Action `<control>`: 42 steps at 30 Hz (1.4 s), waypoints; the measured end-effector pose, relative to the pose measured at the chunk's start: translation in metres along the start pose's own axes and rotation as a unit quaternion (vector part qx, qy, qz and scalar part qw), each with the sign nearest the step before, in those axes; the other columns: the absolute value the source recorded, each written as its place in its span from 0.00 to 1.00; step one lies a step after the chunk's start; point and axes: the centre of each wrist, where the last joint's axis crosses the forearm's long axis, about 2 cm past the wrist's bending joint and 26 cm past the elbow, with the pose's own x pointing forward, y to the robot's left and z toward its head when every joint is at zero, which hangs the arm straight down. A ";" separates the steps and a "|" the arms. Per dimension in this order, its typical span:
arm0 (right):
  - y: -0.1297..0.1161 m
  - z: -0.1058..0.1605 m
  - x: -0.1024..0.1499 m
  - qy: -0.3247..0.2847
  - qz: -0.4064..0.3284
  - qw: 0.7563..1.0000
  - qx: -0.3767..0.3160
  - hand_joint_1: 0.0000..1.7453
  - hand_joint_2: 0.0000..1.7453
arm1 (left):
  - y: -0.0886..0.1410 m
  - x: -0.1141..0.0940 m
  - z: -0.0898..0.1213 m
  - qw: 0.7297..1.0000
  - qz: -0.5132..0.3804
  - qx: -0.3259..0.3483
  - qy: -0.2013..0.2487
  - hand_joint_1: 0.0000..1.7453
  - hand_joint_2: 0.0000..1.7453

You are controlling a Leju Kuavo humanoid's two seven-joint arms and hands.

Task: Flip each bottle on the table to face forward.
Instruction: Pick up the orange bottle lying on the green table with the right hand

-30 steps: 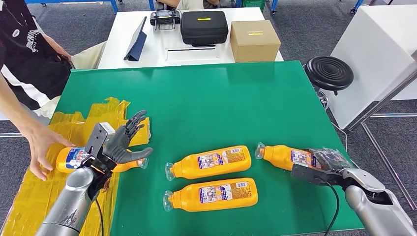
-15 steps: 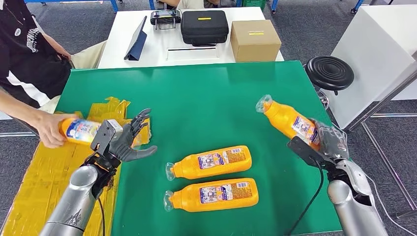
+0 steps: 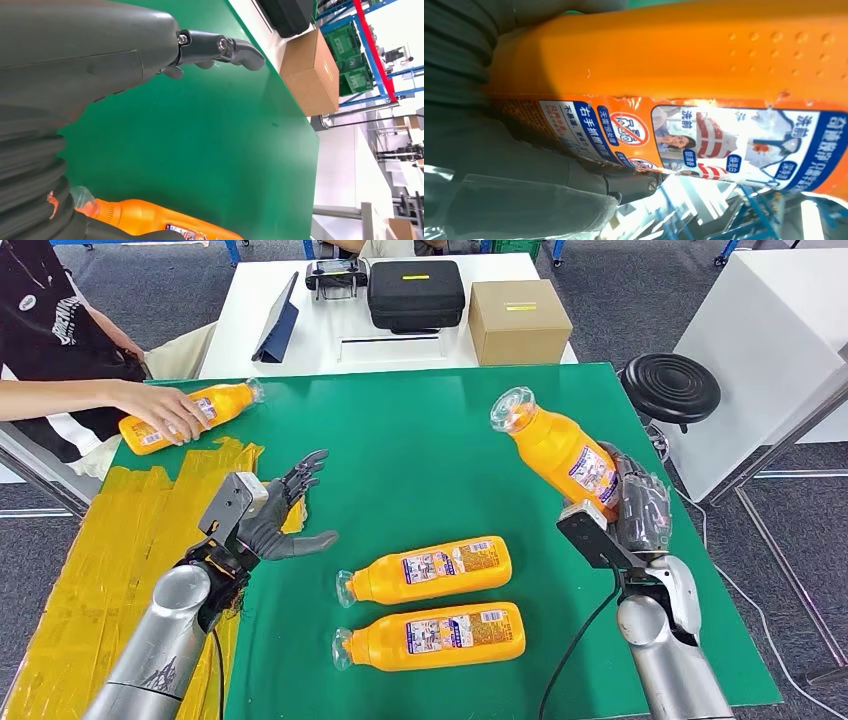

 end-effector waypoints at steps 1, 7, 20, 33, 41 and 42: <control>0.005 -0.002 0.006 -0.013 -0.024 1.000 0.002 1.00 1.00 | -0.001 0.003 -0.002 1.000 -0.001 -0.008 -0.001 0.00 1.00; 0.036 -0.014 0.053 -0.085 -0.185 0.979 0.030 1.00 1.00 | -0.014 0.028 -0.025 0.998 0.001 -0.050 -0.023 0.00 1.00; 0.063 -0.014 0.081 -0.163 -0.387 0.900 0.117 1.00 1.00 | -0.028 0.036 -0.033 0.996 0.009 -0.080 -0.046 0.00 1.00; 0.090 -0.010 0.090 -0.151 -0.417 0.876 0.192 1.00 1.00 | -0.038 0.039 -0.036 0.994 0.017 -0.096 -0.054 0.00 1.00; 0.094 -0.010 0.088 -0.145 -0.417 0.875 0.198 1.00 1.00 | -0.040 0.039 -0.036 0.993 0.016 -0.101 -0.053 0.00 1.00; 0.094 -0.011 0.088 -0.145 -0.416 0.875 0.199 1.00 1.00 | -0.040 0.039 -0.036 0.993 0.017 -0.101 -0.054 0.00 1.00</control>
